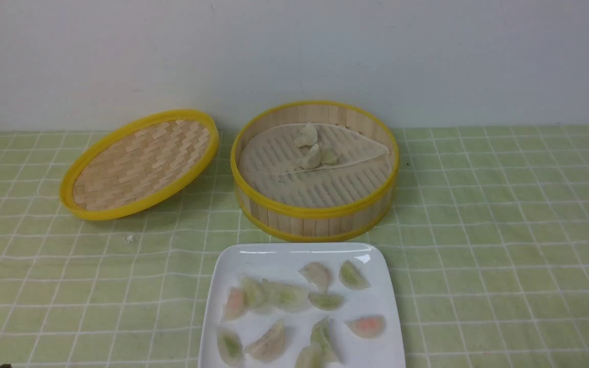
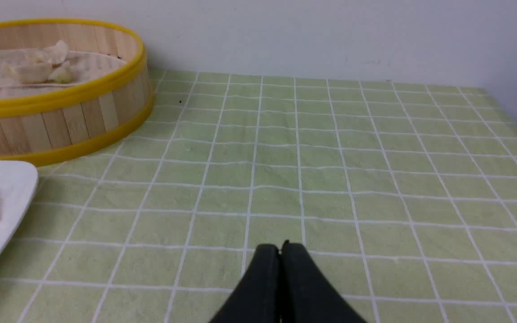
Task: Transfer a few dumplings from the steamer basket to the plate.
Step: Use the left arm to grab a dumpling from the steamer
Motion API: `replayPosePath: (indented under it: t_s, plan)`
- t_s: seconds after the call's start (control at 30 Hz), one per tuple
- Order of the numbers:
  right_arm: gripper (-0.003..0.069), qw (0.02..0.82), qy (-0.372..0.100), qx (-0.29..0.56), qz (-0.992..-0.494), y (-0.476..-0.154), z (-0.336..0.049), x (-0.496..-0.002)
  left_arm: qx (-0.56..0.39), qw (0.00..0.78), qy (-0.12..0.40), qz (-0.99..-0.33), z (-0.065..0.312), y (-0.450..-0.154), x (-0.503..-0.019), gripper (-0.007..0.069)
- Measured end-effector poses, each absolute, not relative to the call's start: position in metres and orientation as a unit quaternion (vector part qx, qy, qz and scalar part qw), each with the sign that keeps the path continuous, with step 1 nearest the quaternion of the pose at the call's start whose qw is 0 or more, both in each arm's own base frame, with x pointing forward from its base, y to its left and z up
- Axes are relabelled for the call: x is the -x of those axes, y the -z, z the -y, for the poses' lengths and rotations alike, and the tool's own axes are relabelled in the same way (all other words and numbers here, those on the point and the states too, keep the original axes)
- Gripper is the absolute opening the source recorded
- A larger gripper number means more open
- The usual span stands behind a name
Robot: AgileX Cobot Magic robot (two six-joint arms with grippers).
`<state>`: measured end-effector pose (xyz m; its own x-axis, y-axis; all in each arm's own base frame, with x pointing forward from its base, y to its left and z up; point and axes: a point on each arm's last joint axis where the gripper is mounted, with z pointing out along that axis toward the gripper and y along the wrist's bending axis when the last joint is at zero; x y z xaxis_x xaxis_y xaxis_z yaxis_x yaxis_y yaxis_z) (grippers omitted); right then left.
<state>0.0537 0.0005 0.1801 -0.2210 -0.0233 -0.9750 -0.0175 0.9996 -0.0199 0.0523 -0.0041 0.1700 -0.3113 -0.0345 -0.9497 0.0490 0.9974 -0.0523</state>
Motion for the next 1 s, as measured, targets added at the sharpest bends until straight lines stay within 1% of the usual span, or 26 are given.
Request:
replayPosePath:
  t_s: [1.0]
  plan:
    - [-0.0015, 0.624, -0.001, 0.009, -0.781, -0.1801, -0.0005, -0.0537, -0.007, 0.591, 0.031, -0.806, 0.0037, -0.1710, -0.0526, -0.0006]
